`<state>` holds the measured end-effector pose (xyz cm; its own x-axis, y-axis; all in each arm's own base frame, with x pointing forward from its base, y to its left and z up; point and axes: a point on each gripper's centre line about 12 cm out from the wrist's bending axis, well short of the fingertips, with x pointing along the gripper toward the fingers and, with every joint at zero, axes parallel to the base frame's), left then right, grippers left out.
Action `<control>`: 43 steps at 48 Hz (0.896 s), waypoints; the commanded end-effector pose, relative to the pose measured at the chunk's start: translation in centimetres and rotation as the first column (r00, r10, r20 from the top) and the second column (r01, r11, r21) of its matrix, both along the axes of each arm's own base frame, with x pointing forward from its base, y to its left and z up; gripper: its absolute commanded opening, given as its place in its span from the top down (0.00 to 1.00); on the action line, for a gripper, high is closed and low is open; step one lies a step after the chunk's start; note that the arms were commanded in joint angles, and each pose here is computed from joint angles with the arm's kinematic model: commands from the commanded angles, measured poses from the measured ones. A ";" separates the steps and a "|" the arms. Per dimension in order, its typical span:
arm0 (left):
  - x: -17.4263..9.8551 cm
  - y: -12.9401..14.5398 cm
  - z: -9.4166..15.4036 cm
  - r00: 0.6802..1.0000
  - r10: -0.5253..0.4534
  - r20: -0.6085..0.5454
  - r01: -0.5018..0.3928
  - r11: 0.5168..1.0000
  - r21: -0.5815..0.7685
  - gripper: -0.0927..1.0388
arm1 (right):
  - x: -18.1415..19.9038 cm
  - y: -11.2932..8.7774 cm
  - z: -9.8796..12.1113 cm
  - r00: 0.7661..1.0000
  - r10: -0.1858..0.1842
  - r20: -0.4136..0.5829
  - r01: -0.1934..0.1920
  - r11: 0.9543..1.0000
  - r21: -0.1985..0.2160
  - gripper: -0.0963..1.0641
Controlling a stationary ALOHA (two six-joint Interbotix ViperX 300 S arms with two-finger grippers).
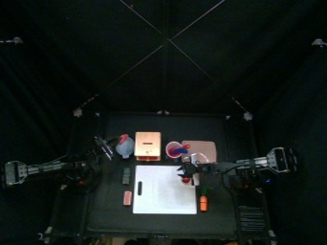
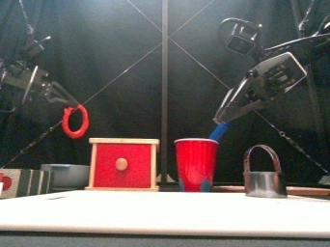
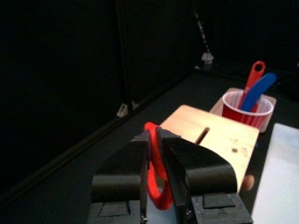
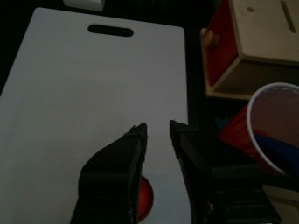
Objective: Get the cutter from the drawer then cut the dough then place the extra dough in the bowl
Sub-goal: Place the extra dough in the bowl
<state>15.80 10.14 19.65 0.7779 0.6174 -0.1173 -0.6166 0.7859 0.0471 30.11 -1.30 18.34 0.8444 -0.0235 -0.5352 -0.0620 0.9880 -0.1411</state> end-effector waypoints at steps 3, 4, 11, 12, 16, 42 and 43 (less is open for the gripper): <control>0.6 0.0 -1.7 0.994 -0.031 -0.107 0.023 0.997 -0.080 0.35 | 0.5 -0.1 1.2 0.999 0.001 0.041 0.000 1.000 -0.006 0.33; 0.7 0.0 -1.9 0.992 -0.034 -0.122 0.023 0.996 -0.091 0.34 | 0.6 -0.1 1.2 0.999 0.001 0.042 0.000 1.000 -0.006 0.33; 1.0 0.4 -3.2 0.983 -0.027 -0.184 0.002 0.991 -0.135 0.23 | 0.6 -0.1 1.1 0.999 -0.004 0.038 0.004 1.000 0.002 0.33; 1.0 0.5 -3.2 0.983 -0.020 -0.183 -0.005 0.991 -0.137 0.21 | 0.6 -0.1 1.1 0.999 -0.005 0.038 0.005 1.000 0.004 0.33; 0.8 1.2 -3.0 0.986 0.032 -0.163 -0.056 0.988 -0.144 0.15 | 0.6 0.0 1.1 0.999 -0.004 0.038 0.004 1.000 0.009 0.33; 1.9 2.3 -0.4 0.990 0.141 0.013 -0.133 0.955 -0.265 0.07 | 0.6 0.2 1.0 0.999 -0.012 0.036 0.011 1.000 0.027 0.33; 1.9 2.4 -0.4 0.988 0.150 0.022 -0.138 0.949 -0.282 0.07 | 0.6 0.2 1.0 0.999 -0.013 0.036 0.012 1.000 0.029 0.33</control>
<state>17.07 12.10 18.07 0.6930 0.6569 -0.2970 -0.7103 0.6926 -0.1256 30.21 -1.22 18.17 0.8421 -0.0215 -0.5390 -0.0519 0.9913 -0.1206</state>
